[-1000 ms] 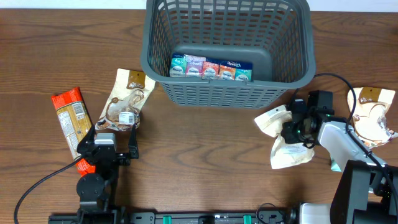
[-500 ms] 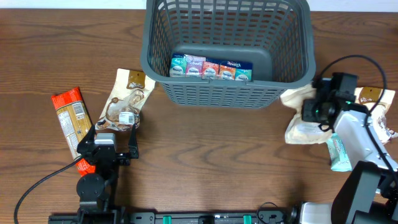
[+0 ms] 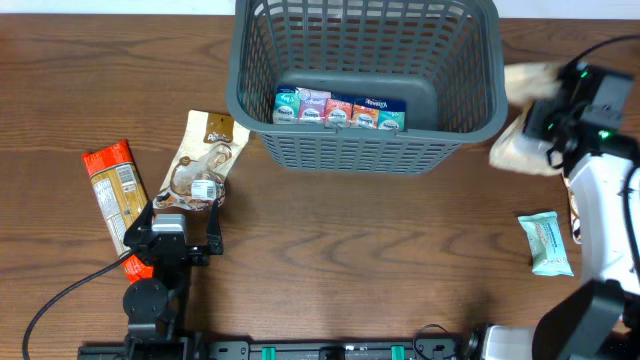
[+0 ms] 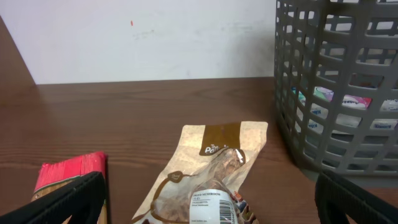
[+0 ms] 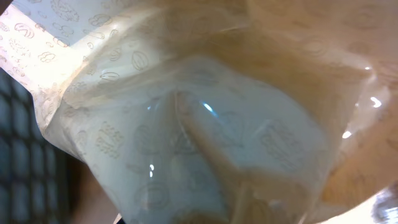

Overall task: Pack container
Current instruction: 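Carry the clear pouch into the grey basket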

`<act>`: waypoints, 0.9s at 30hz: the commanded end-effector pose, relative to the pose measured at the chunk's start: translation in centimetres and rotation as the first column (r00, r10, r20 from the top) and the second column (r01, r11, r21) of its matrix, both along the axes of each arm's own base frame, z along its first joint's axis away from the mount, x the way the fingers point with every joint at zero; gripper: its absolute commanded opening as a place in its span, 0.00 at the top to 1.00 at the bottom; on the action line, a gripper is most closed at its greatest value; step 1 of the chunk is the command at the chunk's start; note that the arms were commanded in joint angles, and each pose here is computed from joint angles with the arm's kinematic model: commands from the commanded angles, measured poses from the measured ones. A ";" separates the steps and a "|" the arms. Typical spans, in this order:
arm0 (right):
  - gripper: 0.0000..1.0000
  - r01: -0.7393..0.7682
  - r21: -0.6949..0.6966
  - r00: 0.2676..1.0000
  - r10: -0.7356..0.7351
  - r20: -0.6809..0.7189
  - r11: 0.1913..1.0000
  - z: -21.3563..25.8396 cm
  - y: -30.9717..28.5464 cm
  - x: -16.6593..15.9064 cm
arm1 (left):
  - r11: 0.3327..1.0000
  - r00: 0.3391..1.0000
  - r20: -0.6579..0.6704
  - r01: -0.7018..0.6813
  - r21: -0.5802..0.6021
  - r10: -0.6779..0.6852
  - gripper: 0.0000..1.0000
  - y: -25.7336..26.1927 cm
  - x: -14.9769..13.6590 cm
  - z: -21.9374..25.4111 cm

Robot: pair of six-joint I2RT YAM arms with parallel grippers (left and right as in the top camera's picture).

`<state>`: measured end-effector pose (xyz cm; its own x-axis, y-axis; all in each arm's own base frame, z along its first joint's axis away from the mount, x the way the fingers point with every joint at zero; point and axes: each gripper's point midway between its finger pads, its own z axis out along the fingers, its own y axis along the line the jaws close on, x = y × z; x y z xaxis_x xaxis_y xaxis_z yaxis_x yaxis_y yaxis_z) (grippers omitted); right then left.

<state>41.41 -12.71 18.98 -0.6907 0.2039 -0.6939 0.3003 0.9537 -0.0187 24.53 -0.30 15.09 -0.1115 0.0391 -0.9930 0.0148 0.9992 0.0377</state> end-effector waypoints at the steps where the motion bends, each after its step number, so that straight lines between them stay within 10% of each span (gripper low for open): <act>1: 0.99 0.092 -0.042 0.978 -0.082 0.192 0.995 8.4 -1.6 0.6 | 1.000 0.999 -0.052 -0.008 -0.002 0.008 0.01 0.1 -0.1 -1.6; 9: 0.99 0.154 -0.093 0.945 -0.119 0.305 0.984 16.9 -2.3 0.0 | 1.000 0.999 -0.052 -0.008 -0.002 0.008 0.01 0.1 -0.1 -1.6; 16: 0.99 -0.132 -0.254 0.929 0.209 0.305 0.958 21.7 3.6 0.7 | 1.000 0.999 -0.052 -0.008 -0.003 0.008 0.01 0.1 -0.1 -1.6; 27: 0.99 -0.646 -0.495 0.576 0.797 0.182 0.581 22.3 20.7 2.0 | 1.000 0.999 -0.052 -0.008 -0.002 0.008 0.01 0.1 -0.1 -1.6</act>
